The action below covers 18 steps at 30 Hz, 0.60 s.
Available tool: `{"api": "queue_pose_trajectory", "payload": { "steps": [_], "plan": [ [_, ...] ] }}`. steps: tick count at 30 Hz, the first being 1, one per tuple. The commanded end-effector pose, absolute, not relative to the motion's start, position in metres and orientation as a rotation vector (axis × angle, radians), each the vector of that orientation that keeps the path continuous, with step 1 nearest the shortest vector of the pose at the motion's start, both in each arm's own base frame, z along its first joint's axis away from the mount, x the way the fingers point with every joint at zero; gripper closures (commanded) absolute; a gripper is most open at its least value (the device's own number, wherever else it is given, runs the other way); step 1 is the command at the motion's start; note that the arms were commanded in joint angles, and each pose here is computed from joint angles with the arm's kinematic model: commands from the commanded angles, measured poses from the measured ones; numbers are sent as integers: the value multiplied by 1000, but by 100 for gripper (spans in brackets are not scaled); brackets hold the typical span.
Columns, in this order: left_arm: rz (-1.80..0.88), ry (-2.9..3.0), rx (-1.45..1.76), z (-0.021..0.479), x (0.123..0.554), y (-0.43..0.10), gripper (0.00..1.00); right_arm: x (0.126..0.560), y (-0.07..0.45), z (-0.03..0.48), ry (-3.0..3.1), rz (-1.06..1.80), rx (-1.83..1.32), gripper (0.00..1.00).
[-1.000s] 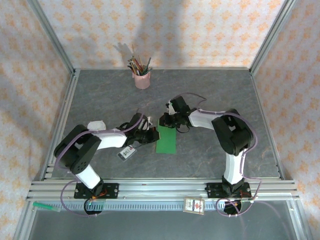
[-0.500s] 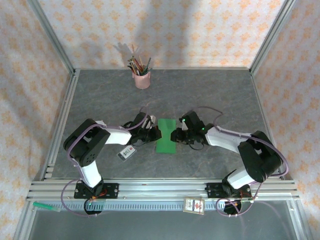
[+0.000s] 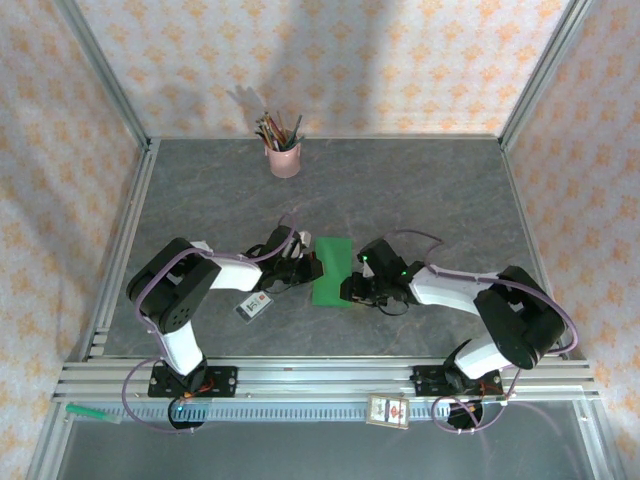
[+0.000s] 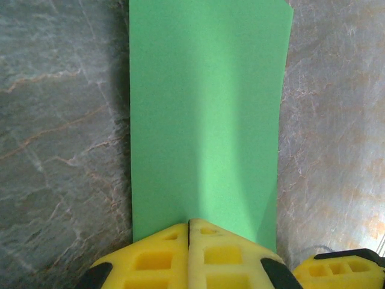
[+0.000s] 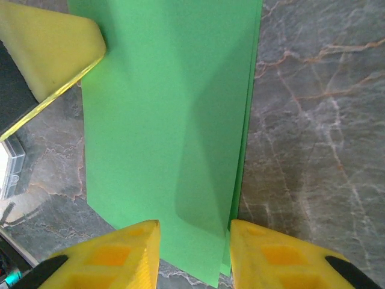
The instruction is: Fold a paper plane with a square sheet of paper (pick it up from the middle)
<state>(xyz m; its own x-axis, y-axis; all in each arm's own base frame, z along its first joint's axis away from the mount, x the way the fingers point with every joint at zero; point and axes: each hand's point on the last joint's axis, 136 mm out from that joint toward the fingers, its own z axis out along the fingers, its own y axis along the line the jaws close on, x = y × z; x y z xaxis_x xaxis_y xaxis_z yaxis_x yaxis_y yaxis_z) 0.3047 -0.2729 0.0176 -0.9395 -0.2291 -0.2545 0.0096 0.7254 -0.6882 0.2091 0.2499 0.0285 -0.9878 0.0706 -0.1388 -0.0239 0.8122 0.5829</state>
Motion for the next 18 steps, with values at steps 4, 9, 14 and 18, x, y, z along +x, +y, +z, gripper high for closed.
{"api": "queue_pose_trajectory", "payload": {
  "steps": [4, 9, 14, 18],
  "plan": [
    [-895, 2728, -205, -18, 287, -254, 98, 207, 256, 34, 2817, 980, 46, 65],
    [-893, 2730, -198, -17, 287, -254, 98, 208, 256, 38, 2803, 990, 51, 66],
    [-888, 2731, -193, -17, 287, -253, 99, 209, 257, 38, 2795, 1004, 86, 68],
    [-884, 2730, -189, -16, 287, -253, 98, 213, 259, 40, 2777, 1025, 121, 70]
  ]
}}
